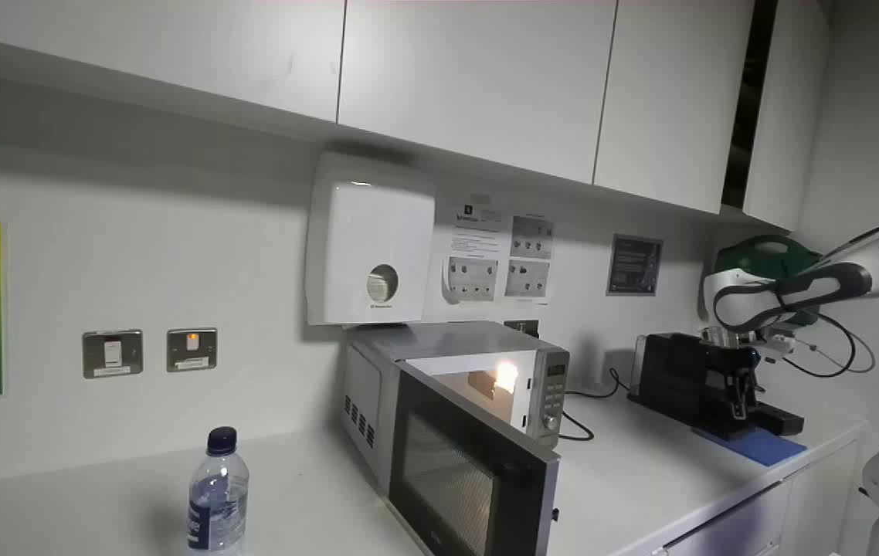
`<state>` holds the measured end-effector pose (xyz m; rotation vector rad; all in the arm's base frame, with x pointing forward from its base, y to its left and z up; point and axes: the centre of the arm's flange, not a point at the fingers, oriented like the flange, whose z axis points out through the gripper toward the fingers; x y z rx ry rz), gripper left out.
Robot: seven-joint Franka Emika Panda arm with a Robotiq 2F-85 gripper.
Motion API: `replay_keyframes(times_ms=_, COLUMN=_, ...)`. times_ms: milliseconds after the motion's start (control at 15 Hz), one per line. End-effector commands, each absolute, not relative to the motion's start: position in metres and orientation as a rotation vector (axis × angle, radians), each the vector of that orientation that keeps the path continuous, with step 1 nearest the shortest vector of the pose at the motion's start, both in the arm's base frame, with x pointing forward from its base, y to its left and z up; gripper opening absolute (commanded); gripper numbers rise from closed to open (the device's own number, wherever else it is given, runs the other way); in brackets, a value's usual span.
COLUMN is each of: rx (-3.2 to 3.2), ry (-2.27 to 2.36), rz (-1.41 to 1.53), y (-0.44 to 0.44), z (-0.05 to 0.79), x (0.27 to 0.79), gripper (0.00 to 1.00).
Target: Fully close the microwave
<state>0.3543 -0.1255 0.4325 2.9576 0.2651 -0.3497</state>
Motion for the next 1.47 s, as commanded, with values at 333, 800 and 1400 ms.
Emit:
replay_keyframes(times_ms=333, rx=2.987, ry=0.290, rz=-0.337, y=-0.104, z=0.434, x=0.358, gripper=1.00)
replay_keyframes(times_ms=800, rx=3.052, ry=0.442, rz=-0.290, y=-0.033, z=0.448, x=0.377, gripper=1.00)
replay_keyframes(times_ms=1400, rx=3.113, ry=0.564, rz=-0.194, y=0.049, z=0.473, x=0.395, gripper=1.00)
